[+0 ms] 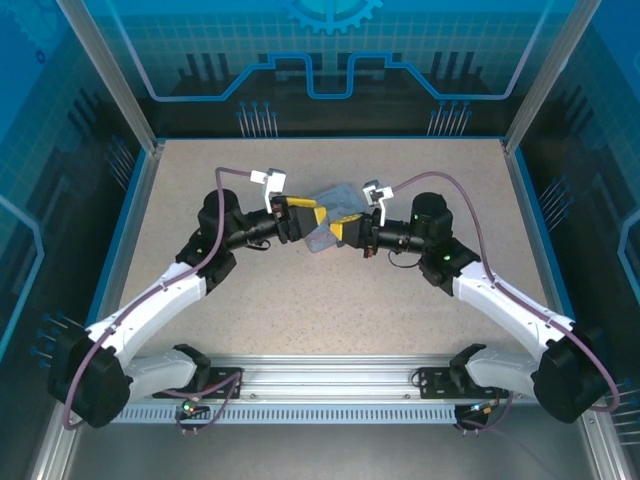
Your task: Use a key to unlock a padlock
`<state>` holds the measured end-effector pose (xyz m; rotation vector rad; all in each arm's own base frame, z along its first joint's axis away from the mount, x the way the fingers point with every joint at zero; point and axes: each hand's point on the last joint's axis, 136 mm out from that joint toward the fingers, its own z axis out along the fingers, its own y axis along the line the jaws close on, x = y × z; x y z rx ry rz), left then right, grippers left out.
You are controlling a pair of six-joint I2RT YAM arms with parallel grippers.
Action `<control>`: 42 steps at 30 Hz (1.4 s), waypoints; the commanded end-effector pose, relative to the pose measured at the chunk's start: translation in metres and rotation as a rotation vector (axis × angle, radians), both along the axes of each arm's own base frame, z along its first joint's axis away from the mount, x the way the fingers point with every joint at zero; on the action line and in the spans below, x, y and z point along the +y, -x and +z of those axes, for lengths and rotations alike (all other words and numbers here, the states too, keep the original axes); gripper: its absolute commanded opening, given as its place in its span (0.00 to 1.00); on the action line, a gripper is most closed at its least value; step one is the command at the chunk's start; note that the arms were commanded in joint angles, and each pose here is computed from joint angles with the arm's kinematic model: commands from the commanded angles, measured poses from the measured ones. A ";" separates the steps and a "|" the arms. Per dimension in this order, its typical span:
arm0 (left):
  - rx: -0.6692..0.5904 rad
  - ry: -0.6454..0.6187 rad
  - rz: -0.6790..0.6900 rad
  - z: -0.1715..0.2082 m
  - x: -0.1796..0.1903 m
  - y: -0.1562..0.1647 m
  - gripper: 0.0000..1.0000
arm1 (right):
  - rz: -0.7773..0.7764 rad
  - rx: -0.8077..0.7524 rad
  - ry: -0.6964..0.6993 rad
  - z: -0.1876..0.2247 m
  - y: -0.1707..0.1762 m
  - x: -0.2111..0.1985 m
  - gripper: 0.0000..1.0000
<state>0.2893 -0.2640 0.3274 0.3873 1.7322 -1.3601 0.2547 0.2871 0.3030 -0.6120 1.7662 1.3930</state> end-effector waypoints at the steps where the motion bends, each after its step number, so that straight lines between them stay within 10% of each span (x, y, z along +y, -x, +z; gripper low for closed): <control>1: -0.068 0.026 -0.059 0.020 -0.013 0.006 0.58 | 0.036 -0.044 -0.061 0.026 0.002 0.002 0.03; 20: -0.076 0.006 -0.060 0.017 -0.019 0.006 0.00 | -0.040 0.036 -0.075 0.016 -0.014 -0.004 0.05; 32: -0.067 -0.004 -0.032 0.020 -0.019 0.000 0.00 | -0.050 -0.037 -0.159 0.022 -0.014 -0.023 0.51; 42: -0.062 -0.002 -0.026 0.022 -0.018 0.000 0.00 | 0.044 -0.071 -0.200 0.024 -0.010 -0.007 0.58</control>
